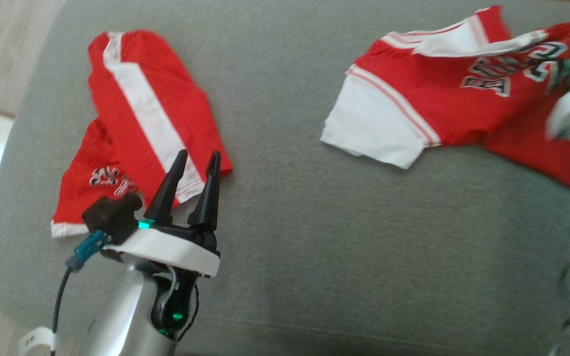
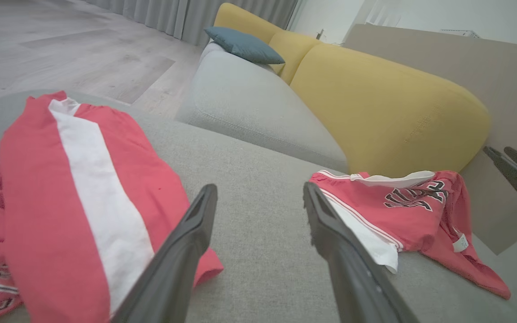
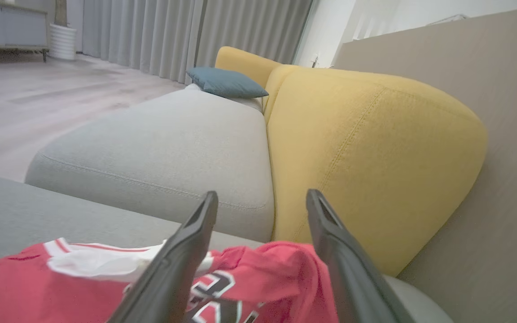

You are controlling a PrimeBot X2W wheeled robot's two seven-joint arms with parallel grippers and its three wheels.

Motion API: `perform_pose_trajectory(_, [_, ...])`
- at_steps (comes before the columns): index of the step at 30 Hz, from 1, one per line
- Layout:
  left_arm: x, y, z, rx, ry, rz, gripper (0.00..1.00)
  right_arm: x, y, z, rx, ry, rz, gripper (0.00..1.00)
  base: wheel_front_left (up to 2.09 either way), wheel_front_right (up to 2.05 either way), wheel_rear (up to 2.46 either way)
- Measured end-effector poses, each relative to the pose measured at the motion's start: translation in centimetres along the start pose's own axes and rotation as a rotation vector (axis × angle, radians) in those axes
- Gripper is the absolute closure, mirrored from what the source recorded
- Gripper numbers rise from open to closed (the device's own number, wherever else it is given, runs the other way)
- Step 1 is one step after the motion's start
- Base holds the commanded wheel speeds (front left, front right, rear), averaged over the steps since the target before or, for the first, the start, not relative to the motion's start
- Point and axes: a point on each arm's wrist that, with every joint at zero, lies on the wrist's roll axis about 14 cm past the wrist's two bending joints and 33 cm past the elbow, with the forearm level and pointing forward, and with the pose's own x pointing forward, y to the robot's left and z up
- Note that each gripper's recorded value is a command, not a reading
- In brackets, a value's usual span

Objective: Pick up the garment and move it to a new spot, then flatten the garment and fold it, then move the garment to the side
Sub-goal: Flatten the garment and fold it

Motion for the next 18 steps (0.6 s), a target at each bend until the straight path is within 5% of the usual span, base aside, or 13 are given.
perform_pose_trajectory(6, [-0.2,-2.1,1.6,0.003,-0.052,-0.059,0.00,-5.8,2.7,-0.5,0.191,-0.049,0.034,0.00,0.00,0.00,0.00])
perform_pose_trajectory(18, [-1.1,-6.0,1.7,0.009,-0.062,-0.164,0.00,-17.3,1.8,-3.8,0.443,-0.042,-0.027,0.00,0.00,0.00,0.00])
